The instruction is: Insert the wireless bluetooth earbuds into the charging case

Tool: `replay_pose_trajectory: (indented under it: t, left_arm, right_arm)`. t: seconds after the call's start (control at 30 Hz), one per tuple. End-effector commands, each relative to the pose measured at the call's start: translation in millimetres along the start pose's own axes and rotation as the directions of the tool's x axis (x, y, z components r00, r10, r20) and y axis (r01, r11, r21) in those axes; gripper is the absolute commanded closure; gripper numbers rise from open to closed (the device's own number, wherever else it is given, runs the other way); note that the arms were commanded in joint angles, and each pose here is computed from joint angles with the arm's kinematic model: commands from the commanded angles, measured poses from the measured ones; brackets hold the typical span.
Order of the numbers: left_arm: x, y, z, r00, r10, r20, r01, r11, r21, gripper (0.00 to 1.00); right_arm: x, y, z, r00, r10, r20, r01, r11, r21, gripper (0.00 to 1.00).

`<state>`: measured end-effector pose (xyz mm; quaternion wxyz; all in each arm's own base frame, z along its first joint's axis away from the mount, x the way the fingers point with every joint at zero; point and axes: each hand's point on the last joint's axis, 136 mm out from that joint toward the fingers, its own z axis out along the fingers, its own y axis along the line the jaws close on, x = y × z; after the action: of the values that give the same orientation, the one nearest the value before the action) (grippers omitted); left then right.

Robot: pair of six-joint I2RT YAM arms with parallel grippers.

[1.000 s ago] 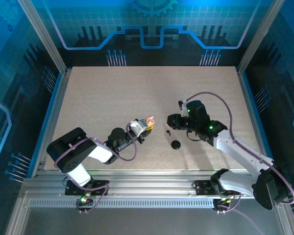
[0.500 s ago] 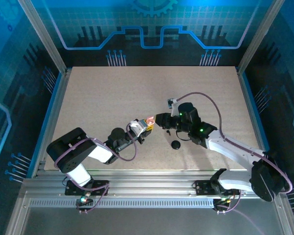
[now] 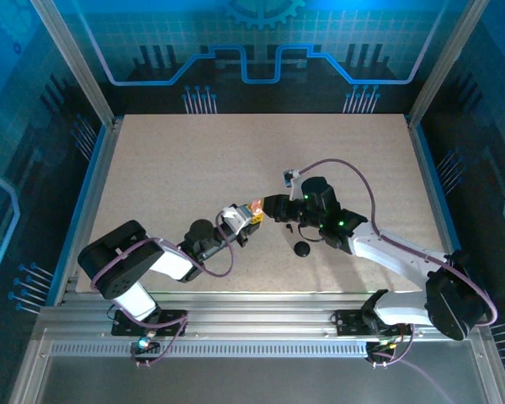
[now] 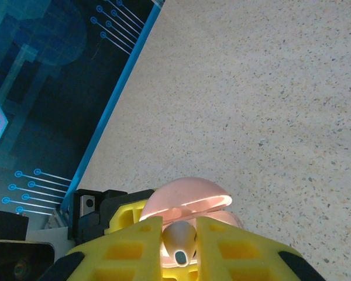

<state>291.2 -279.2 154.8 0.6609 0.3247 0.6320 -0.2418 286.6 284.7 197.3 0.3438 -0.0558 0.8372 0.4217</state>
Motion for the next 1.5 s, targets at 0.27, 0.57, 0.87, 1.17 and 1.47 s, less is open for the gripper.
replay_pose_trajectory:
  t: [0.27, 0.57, 0.87, 1.17, 1.47]
  left_arm:
    - [-25.0, -2.1, 0.2, 0.997, -0.001, 0.076, 0.000, 1.000, 0.014, 0.86]
    - [-32.9, 0.5, -0.8, 0.995, -0.004, 0.096, 0.004, 1.000, 0.002, 0.86]
    - [-37.4, 2.9, 0.3, 0.994, 0.002, 0.107, -0.001, 1.000, -0.010, 0.86]
    - [-41.0, 4.1, 0.3, 0.993, 0.003, 0.116, -0.001, 1.000, -0.015, 0.86]
    - [-45.2, 4.5, 0.5, 0.992, -0.003, 0.127, 0.005, 1.000, -0.014, 0.86]
  right_arm:
    - [-5.1, -0.3, 3.0, 0.997, 0.036, 0.061, -0.036, 0.999, -0.003, 0.80]
    - [0.7, -0.2, 7.0, 0.998, 0.042, 0.042, -0.041, 0.999, -0.014, 0.81]
    - [6.6, 4.2, 3.6, 0.999, 0.044, 0.015, -0.043, 0.998, -0.038, 0.81]
    - [8.3, 11.6, -0.9, 0.999, 0.030, 0.019, -0.029, 0.996, -0.086, 0.81]
    - [10.1, 15.6, -6.5, 0.999, 0.026, 0.041, -0.020, 0.992, -0.128, 0.81]
